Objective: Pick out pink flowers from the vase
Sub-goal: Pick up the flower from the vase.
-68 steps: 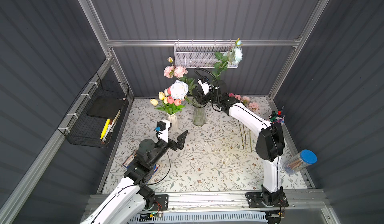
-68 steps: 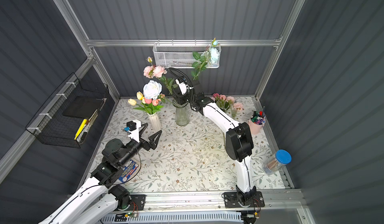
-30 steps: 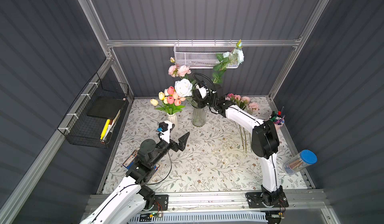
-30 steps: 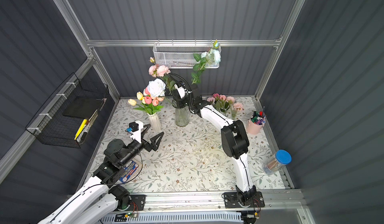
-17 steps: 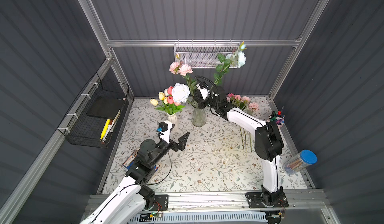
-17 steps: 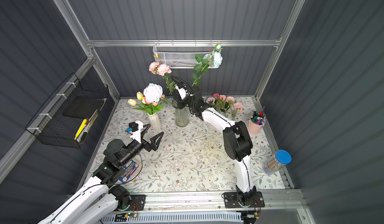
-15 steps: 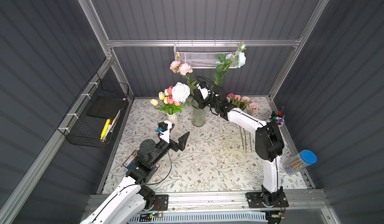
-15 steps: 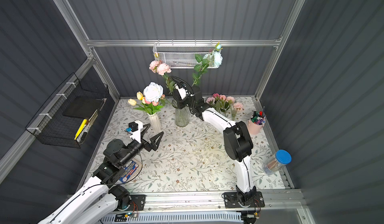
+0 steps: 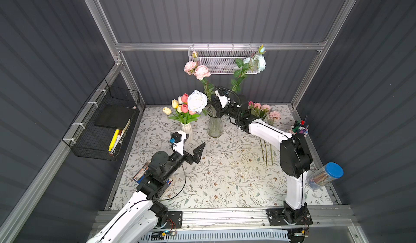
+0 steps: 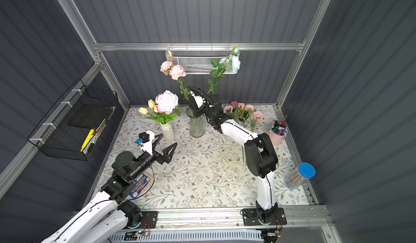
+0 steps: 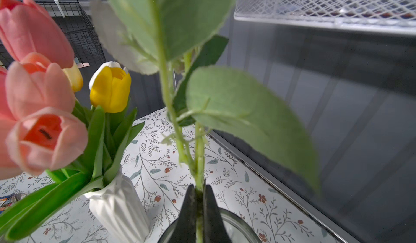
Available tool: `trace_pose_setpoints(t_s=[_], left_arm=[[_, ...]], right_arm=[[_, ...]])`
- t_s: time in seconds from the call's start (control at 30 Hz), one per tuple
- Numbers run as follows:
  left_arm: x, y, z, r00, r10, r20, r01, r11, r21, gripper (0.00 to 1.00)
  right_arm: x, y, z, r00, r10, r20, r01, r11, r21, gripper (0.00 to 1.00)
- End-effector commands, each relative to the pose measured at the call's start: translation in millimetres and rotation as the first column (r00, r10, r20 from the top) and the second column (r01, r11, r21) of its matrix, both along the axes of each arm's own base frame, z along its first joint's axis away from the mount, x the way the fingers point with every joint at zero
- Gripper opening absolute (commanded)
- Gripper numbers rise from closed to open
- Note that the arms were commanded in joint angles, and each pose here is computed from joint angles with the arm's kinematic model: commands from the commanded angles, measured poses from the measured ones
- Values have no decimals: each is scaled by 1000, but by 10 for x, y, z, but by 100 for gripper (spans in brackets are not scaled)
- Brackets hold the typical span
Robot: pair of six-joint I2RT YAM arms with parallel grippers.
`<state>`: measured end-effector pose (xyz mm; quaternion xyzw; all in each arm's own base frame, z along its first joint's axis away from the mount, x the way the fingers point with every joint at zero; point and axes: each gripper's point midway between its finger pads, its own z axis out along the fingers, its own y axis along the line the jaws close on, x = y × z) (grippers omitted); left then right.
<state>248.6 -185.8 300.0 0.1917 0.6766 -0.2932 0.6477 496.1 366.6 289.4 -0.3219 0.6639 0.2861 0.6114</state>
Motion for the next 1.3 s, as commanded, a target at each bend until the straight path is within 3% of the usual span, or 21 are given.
trace_pose_setpoints(t_s=[0.0, 0.6, 1.03, 1.27], left_arm=[[0, 12, 16, 1000, 4, 16, -4, 1000, -4, 99], [15, 36, 7, 1000, 20, 14, -20, 1000, 2, 99], [41, 22, -50, 1000, 21, 7, -21, 1000, 15, 99], [27, -12, -55, 1000, 0, 5, 0, 1000, 20, 99]], right_arm=[[-58, -39, 334, 996, -6, 94, 2, 999, 48, 0], [-140, -118, 668, 986, -22, 164, 8, 996, 89, 0], [-282, -216, 1187, 962, -35, 271, -3, 990, 139, 0], [-336, -286, 1313, 965, -29, 262, -16, 986, 166, 0]])
